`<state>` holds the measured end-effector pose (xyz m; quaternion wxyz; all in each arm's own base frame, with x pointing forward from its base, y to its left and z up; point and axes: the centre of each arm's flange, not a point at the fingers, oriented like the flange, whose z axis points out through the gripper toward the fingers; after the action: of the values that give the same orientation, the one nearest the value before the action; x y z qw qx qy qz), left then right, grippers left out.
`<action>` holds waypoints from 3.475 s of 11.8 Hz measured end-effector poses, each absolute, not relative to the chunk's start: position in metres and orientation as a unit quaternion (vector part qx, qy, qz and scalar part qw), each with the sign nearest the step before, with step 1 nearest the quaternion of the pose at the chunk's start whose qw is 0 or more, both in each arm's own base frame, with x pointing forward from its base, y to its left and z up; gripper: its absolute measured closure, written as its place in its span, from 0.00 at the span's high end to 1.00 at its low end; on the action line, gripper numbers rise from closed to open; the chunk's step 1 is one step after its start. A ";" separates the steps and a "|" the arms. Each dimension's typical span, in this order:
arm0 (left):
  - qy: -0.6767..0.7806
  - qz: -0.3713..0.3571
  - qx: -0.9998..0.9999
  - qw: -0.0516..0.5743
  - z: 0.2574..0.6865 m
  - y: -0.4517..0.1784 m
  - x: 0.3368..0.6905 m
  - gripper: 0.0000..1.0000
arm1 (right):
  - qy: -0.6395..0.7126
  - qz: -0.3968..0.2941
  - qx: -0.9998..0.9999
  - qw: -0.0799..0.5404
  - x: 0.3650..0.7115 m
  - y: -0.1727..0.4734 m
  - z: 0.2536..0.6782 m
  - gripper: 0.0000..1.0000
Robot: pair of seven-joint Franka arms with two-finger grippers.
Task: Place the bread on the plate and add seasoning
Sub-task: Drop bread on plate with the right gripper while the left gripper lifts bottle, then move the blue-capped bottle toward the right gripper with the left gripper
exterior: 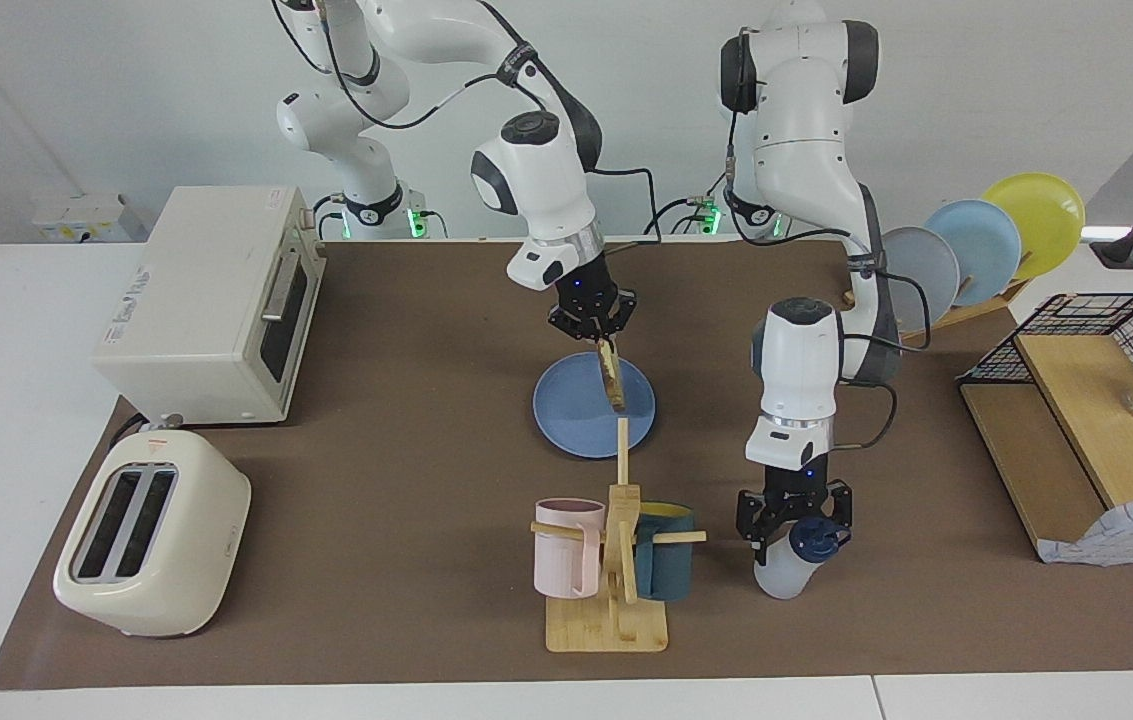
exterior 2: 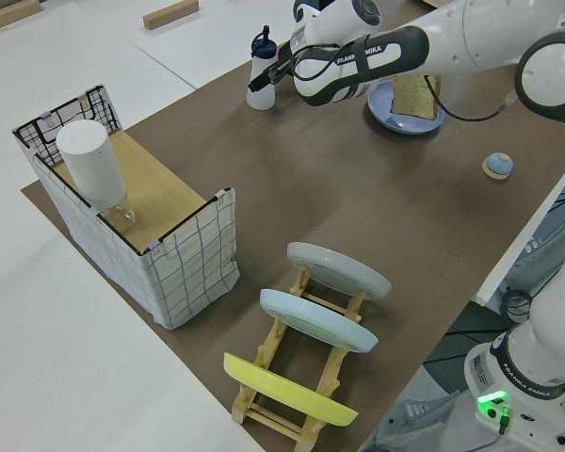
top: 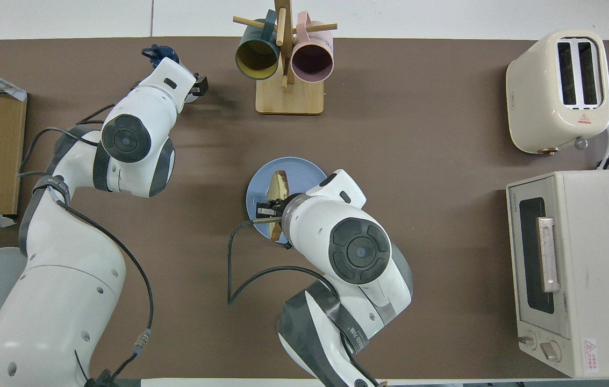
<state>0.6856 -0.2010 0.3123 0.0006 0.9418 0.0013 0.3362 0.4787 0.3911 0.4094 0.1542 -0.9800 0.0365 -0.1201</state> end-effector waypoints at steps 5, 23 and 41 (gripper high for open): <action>0.003 0.337 0.941 -0.003 0.313 -0.192 0.689 0.53 | 0.075 -0.113 -0.982 0.134 0.473 0.334 0.366 0.08; -0.476 0.046 0.878 0.017 0.527 -0.188 0.585 0.44 | 0.166 -0.054 -0.971 0.165 0.521 0.296 0.501 1.00; -0.666 0.008 0.745 0.047 0.507 -0.234 0.444 0.44 | 0.181 -0.009 -0.934 0.307 0.475 0.400 0.608 0.37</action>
<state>0.4443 -0.2341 0.5070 0.0472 0.7448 -0.6656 0.0082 0.4745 0.4002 0.6077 0.3072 -0.9343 0.1808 -0.0093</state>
